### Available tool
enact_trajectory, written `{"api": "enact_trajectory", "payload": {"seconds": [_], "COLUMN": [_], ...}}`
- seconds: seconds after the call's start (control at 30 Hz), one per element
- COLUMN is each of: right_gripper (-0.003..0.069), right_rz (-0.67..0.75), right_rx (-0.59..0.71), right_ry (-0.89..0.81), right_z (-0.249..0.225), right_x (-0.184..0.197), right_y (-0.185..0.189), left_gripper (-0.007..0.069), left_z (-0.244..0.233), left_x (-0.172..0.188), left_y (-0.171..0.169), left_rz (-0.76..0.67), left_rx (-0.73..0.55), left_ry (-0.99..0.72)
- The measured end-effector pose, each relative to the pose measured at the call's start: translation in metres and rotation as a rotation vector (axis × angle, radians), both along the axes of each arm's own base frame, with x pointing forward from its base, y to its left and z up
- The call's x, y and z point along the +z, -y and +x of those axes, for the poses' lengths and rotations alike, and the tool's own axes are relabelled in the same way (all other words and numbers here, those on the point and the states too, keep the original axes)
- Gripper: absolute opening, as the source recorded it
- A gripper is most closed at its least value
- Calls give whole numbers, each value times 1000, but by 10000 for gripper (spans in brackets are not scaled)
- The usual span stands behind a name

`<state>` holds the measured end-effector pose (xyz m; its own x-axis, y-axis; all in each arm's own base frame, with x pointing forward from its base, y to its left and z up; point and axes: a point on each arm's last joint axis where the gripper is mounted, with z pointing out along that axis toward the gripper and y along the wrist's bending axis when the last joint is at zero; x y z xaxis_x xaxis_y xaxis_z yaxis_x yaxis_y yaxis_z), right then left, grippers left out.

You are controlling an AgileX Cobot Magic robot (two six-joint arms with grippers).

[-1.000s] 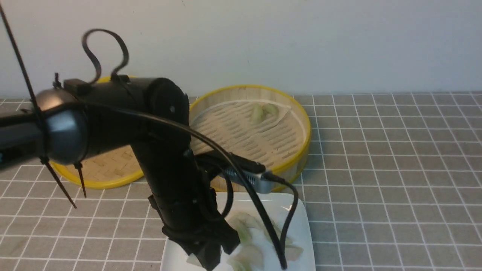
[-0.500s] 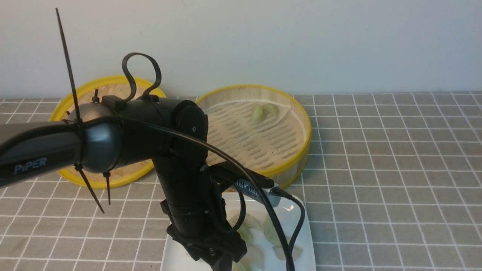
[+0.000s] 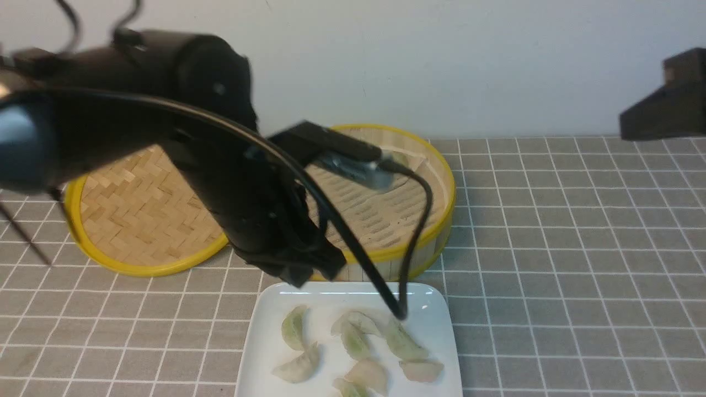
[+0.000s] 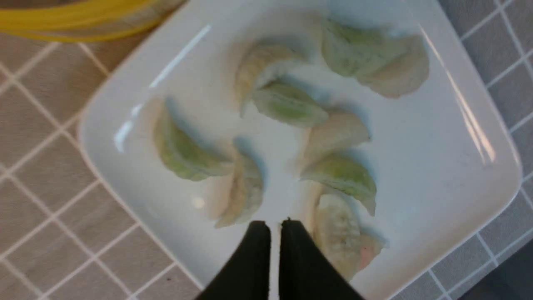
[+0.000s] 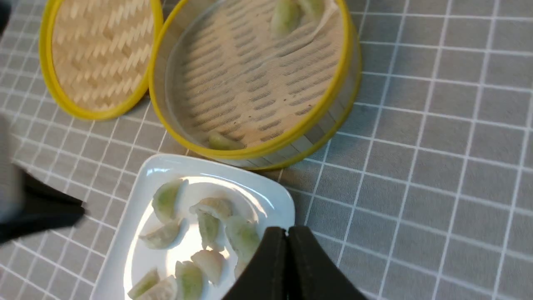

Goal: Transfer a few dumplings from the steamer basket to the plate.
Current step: Use the right arm to grab a dumpling from inside the steamer

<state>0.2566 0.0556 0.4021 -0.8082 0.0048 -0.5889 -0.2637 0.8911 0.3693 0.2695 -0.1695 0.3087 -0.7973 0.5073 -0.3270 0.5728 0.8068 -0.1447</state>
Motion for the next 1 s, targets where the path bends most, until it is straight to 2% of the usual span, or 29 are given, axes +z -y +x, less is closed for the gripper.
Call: {"api": "enact_trajectory", "payload": {"seconds": [0.07,0.17,0.23,0.37,0.53,0.8,1.0], "right_gripper": [-10,-9,-5,25,130,325,355], "right_rz": [-62,-94,-148,-214,-267,-292,-305], "right_rx": [79,106,141,175,230,276,261], "right_ry": [2,-5,-4,14,30,39,75], "right_z": [31,53,87,134,187,237,260], "right_x": [-2,-9,-21,-41,-87,-164,-207], "right_y": [-25,-39,-60,-87,-119,-149,-156], "left_gripper": [-5,-5,-5,-5,-5,-5,-5], "left_z": [-8,-17,-38,-68,-103,-146,-153], "left_x": [27,47,69,88,109,128,128], "left_y": [-21,-38,-59,-79,-92,-107,-112], "left_rz": [-41,-71,-101,-134,-169,-207,-199], "left_rx": [57,97,134,172,170,163,184], "left_ry": [69,127,194,268,343,433,425]}}
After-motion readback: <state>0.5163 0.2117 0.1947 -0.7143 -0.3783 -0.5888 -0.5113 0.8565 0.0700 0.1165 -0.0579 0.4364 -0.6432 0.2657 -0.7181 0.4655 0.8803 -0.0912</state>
